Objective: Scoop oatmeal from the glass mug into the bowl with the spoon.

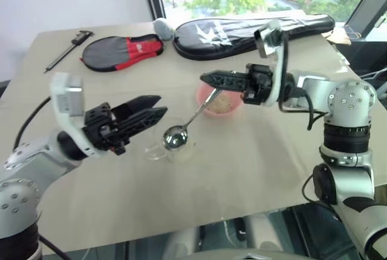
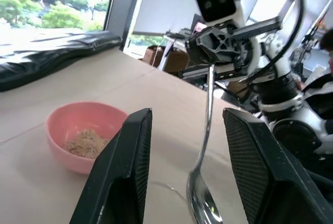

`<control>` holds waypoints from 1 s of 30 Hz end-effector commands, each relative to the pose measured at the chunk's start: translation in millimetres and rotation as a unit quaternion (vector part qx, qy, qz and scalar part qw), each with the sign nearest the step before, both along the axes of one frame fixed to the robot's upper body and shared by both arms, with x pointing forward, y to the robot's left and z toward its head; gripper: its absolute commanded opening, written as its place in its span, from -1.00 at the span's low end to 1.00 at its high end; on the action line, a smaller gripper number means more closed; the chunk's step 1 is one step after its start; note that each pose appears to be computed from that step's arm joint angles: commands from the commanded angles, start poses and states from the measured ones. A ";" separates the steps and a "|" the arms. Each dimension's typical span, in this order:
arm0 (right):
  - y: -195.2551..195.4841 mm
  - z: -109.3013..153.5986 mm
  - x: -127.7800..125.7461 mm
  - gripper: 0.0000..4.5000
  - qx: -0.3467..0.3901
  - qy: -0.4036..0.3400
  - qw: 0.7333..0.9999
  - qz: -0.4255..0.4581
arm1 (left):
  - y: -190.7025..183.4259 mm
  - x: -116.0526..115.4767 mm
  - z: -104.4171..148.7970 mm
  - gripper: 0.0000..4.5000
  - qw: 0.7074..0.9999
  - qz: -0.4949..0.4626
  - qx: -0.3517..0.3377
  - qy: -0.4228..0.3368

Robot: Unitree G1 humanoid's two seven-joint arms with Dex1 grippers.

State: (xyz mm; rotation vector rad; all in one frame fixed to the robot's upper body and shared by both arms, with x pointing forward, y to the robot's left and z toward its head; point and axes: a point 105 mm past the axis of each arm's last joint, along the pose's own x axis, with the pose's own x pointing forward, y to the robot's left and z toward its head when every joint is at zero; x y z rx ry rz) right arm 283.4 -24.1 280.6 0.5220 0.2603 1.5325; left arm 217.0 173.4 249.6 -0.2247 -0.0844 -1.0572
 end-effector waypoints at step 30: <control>-98.3 -2.7 69.0 -1.00 0.045 0.152 0.962 -0.223 | 22.6 -50.3 -117.0 -0.02 0.901 0.380 0.190 -0.091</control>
